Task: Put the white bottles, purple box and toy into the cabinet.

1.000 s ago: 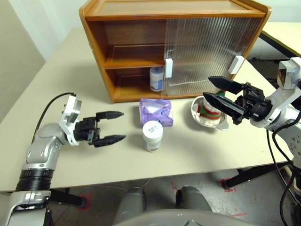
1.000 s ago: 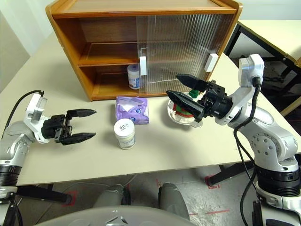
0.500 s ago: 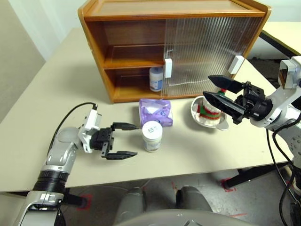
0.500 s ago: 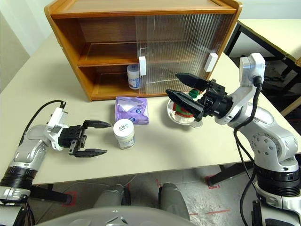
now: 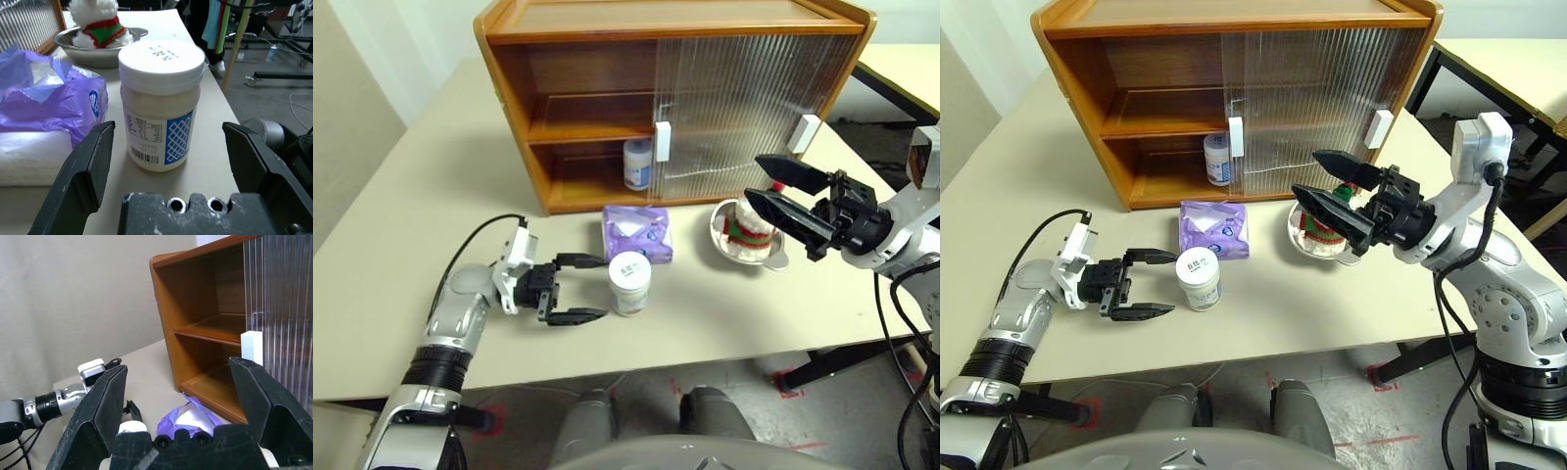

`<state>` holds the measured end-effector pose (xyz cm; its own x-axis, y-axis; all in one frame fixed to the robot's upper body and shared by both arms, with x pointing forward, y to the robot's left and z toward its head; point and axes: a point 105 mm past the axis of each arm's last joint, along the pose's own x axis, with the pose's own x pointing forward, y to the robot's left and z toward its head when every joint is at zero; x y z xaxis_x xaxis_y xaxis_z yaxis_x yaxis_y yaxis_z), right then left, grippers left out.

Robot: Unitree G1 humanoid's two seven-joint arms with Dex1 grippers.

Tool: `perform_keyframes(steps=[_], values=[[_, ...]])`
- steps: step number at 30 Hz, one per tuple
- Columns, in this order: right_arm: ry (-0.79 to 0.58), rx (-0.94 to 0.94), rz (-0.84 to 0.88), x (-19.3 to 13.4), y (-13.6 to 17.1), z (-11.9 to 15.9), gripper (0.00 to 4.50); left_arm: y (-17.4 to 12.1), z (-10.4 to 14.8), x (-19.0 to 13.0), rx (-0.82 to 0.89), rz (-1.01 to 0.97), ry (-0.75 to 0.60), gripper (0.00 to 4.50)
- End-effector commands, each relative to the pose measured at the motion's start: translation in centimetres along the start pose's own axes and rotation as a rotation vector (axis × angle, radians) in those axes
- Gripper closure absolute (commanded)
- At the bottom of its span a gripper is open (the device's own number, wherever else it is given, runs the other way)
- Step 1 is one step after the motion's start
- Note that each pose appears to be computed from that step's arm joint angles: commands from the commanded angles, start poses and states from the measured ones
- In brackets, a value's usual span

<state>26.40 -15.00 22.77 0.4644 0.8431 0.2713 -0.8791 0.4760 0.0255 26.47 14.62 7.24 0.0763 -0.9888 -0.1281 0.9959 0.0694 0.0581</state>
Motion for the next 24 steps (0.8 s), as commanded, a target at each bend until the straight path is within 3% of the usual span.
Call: perform_keyframes(steps=[1, 24], values=[[-0.024, -0.016, -0.005, -0.3, 0.2, 0.6, 0.00, 0.1, -0.4, 1.0, 0.004, -0.031, 0.018, 0.04], [-0.026, -0.036, -0.029, -0.7, 0.3, 1.1, 0.00, 0.7, -1.5, 2.9, -0.004, -0.026, 0.012, 0.04]])
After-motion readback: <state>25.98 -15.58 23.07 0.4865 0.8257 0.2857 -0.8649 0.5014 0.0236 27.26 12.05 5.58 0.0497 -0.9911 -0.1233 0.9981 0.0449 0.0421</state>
